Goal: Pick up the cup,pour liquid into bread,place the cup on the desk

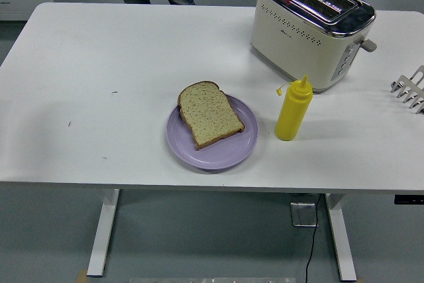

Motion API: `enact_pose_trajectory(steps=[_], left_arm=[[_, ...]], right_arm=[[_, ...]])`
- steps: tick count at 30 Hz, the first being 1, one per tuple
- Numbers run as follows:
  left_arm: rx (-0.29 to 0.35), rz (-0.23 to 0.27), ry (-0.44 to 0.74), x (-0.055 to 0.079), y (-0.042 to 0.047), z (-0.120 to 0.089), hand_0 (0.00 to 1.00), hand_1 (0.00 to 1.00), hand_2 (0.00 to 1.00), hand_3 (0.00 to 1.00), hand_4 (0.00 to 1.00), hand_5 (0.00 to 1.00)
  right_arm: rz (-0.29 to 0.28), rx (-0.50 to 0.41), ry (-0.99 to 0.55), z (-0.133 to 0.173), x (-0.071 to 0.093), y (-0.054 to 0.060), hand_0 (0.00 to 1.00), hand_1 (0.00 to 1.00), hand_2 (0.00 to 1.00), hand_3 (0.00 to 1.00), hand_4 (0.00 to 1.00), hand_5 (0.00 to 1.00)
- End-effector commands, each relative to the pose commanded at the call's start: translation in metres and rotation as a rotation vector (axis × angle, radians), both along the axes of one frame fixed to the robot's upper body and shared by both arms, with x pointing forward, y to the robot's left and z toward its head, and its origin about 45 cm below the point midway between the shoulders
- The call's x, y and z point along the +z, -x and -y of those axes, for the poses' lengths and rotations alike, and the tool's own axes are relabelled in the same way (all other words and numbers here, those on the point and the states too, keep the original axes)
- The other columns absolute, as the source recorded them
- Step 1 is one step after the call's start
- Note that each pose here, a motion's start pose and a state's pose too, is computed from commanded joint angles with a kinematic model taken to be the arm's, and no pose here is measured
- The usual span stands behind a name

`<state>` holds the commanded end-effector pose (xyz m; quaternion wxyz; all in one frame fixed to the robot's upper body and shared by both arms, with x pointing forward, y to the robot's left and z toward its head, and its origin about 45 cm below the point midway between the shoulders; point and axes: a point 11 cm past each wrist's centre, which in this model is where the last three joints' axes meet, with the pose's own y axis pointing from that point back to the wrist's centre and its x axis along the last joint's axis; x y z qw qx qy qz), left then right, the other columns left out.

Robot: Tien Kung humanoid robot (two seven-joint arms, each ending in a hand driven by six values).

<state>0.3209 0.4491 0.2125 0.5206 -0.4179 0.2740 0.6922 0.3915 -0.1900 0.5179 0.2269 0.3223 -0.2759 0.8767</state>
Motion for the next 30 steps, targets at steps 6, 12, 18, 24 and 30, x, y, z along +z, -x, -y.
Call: enact_pose_trajectory(steps=[6, 12, 18, 24, 30], left_arm=[[-0.003, 0.001, 0.007, -0.001, -0.0016, 0.002, 0.826, 0.818, 0.861, 0.819, 0.653, 0.998], [0.003, 0.003, 0.002, 0.001, -0.0003, -0.001, 0.826, 0.818, 0.861, 0.819, 0.653, 0.998], [0.004, 0.0, 0.003, 0.0, -0.0001, -0.001, 0.826, 0.818, 0.861, 0.819, 0.653, 0.998], [0.0, 0.005, 0.005, 0.001, -0.002, 0.001, 0.826, 0.818, 0.861, 0.819, 0.653, 0.998], [0.004, 0.002, 0.002, 0.0, -0.0003, -0.001, 0.826, 0.818, 0.861, 0.819, 0.653, 0.998]], right_arm=[[-0.109, -0.019, 0.106, -0.002, -0.044, -0.011, 0.296, 0.425, 0.469, 0.535, 0.477, 0.002], [-0.053, -0.023, 0.073, 0.001, -0.019, -0.006, 0.292, 0.426, 0.47, 0.533, 0.475, 0.002], [-0.063, -0.014, 0.081, -0.001, -0.022, -0.003, 0.292, 0.426, 0.47, 0.532, 0.473, 0.002], [-0.127, -0.005, 0.146, -0.006, -0.049, -0.005, 0.292, 0.425, 0.47, 0.531, 0.472, 0.002], [-0.059, -0.016, 0.062, 0.001, -0.021, -0.002, 0.292, 0.425, 0.469, 0.531, 0.472, 0.002]])
